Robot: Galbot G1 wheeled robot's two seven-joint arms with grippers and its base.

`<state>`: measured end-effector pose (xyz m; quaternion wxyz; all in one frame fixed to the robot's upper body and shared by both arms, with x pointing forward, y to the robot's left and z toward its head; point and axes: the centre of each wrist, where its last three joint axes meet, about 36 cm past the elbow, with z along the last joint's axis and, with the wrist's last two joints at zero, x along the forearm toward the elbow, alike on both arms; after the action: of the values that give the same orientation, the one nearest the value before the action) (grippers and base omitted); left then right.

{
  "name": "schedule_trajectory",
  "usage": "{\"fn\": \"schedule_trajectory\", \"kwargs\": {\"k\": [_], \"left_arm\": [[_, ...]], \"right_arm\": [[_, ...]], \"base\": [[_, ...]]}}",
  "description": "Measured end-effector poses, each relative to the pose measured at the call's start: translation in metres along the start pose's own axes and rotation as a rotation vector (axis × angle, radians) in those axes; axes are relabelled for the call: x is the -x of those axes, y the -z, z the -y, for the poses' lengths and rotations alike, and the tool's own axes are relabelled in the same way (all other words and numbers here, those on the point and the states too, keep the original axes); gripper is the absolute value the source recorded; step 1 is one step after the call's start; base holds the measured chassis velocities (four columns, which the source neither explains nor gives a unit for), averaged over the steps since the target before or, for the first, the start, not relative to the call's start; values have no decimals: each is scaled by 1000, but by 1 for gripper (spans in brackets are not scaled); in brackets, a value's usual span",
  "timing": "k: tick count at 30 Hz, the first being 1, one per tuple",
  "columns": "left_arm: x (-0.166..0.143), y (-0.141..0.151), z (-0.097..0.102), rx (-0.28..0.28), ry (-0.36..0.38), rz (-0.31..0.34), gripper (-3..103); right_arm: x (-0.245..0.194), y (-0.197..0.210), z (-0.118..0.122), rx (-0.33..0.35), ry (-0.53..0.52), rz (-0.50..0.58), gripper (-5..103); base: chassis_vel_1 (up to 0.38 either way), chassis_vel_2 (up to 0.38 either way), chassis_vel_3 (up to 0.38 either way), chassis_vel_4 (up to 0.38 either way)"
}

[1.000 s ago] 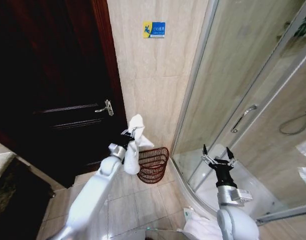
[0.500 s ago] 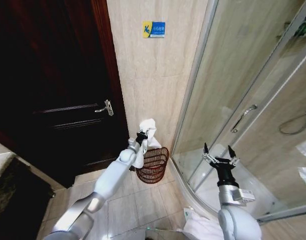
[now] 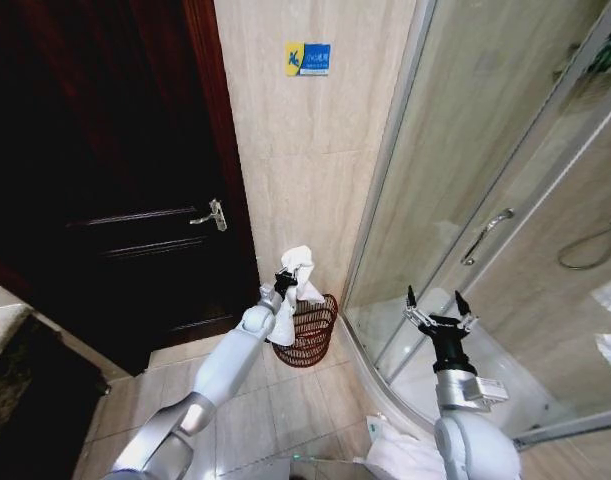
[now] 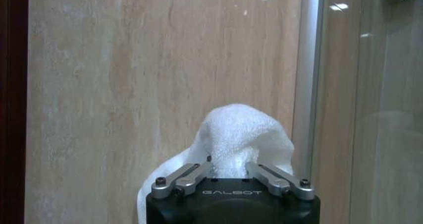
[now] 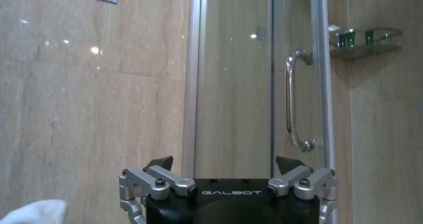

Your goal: Discard the used towel into the hamper.

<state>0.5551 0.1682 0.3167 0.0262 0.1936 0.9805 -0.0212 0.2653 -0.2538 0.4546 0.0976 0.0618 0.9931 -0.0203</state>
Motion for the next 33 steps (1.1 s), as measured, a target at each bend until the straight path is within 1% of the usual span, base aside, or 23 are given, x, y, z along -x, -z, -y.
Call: {"fn": "schedule_trajectory", "kwargs": {"k": [5, 10, 33], "left_arm": [[-7, 1, 2, -6, 3, 3, 7], [-11, 3, 0, -6, 9, 5, 7], [-17, 11, -5, 2, 13, 8, 7]], "right_arm": [[0, -2, 0, 0, 1, -4, 100], [0, -5, 0, 2, 6, -9, 100], [1, -8, -2, 8, 15, -16, 100]], "base": [[0, 0, 0, 0], [0, 0, 0, 0], [0, 0, 0, 0]]}}
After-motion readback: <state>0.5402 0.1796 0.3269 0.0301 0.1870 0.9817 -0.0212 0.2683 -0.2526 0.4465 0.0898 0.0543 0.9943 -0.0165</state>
